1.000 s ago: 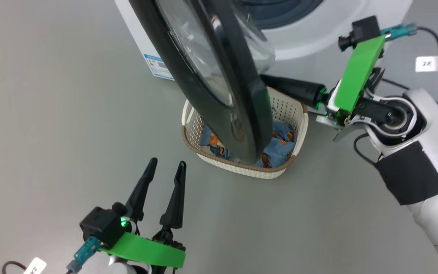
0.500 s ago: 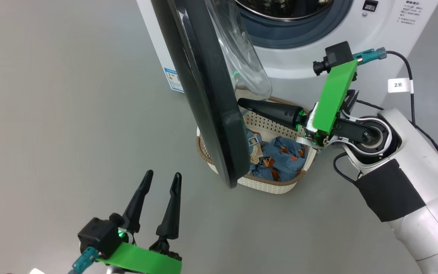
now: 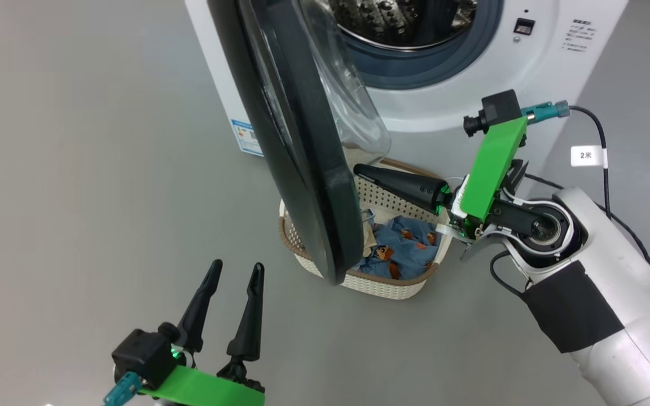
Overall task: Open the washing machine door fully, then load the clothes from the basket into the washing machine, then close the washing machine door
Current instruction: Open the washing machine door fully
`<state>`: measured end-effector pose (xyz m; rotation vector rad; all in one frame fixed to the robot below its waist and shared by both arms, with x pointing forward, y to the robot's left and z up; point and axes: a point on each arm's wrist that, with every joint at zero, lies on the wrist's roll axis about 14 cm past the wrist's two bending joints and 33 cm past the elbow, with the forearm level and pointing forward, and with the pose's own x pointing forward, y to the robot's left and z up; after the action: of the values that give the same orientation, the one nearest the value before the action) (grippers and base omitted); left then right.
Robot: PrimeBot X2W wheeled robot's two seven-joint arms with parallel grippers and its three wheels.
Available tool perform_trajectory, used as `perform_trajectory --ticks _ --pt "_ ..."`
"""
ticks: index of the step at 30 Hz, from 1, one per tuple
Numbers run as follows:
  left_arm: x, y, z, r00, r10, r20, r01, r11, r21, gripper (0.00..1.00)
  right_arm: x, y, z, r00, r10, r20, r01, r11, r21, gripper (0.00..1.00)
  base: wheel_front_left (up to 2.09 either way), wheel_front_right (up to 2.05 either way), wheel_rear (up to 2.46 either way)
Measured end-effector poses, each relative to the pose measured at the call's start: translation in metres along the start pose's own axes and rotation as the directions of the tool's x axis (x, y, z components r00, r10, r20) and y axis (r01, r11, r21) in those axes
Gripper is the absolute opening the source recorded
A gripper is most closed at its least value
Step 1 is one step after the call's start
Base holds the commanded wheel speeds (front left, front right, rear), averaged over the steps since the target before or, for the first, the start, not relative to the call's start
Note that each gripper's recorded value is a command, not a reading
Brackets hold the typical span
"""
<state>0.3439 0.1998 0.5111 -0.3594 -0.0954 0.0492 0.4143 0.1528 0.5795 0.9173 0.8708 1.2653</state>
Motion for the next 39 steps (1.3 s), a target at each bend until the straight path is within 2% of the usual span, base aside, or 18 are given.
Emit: perform_trajectory --ticks 5,6,8,11,13,14,16,22,31,39 --pt "-0.001 -0.004 -0.003 1.0 -0.016 -0.007 0.016 1.0 -0.007 1.0 -0.016 -0.003 0.003 0.998 -0.022 0.056 0.022 1.0 0.004 0.01 0.0 0.0 0.0" --pt "0.0 -0.005 -0.002 1.0 -0.02 -0.004 0.02 1.0 -0.007 1.0 -0.02 -0.005 0.004 0.997 -0.032 0.071 0.032 0.999 0.0 0.09 0.0 0.0 0.0" --pt "0.0 -0.006 -0.001 1.0 -0.027 0.0 0.027 1.0 -0.006 1.0 -0.028 -0.009 0.004 0.993 -0.057 0.098 0.059 0.998 -0.01 0.18 0.0 0.0 0.0" --pt "-0.001 -0.008 -0.002 0.999 -0.041 -0.004 0.041 0.999 -0.005 1.0 -0.038 -0.012 0.002 0.987 -0.074 0.141 0.075 0.997 0.001 0.41 0.0 0.0 0.0" --pt "-0.005 -0.008 -0.005 0.999 -0.045 -0.014 0.044 0.999 -0.005 1.0 -0.047 -0.015 0.001 0.981 -0.089 0.172 0.089 0.996 0.013 0.47 0.0 0.0 0.0" --pt "-0.006 -0.008 -0.005 0.999 -0.047 -0.016 0.047 0.999 -0.004 1.0 -0.052 -0.017 0.0 0.977 -0.098 0.189 0.096 0.995 0.019 0.53 0.0 0.0 0.0" --pt "-0.007 -0.009 -0.006 0.998 -0.052 -0.018 0.052 0.999 -0.003 1.0 -0.063 -0.021 0.0 0.966 -0.117 0.231 0.112 0.993 0.035 1.0 0.0 0.0 0.0" --pt "-0.01 -0.012 -0.01 0.997 -0.07 -0.028 0.07 0.998 -0.005 1.0 -0.1 -0.042 -0.008 0.922 -0.206 0.327 0.192 0.979 0.073 1.0 0.0 0.0 0.0" --pt "-0.008 -0.022 -0.013 0.992 -0.118 -0.041 0.118 0.993 -0.003 1.0 -0.158 -0.065 -0.014 0.827 -0.32 0.463 0.305 0.946 0.109 1.0 0.0 0.0 0.0" --pt "-0.003 -0.031 -0.015 0.988 -0.146 -0.045 0.146 0.989 -0.006 1.0 -0.202 -0.089 -0.033 0.74 -0.422 0.523 0.415 0.899 0.138 1.0 0.0 0.0 0.0"
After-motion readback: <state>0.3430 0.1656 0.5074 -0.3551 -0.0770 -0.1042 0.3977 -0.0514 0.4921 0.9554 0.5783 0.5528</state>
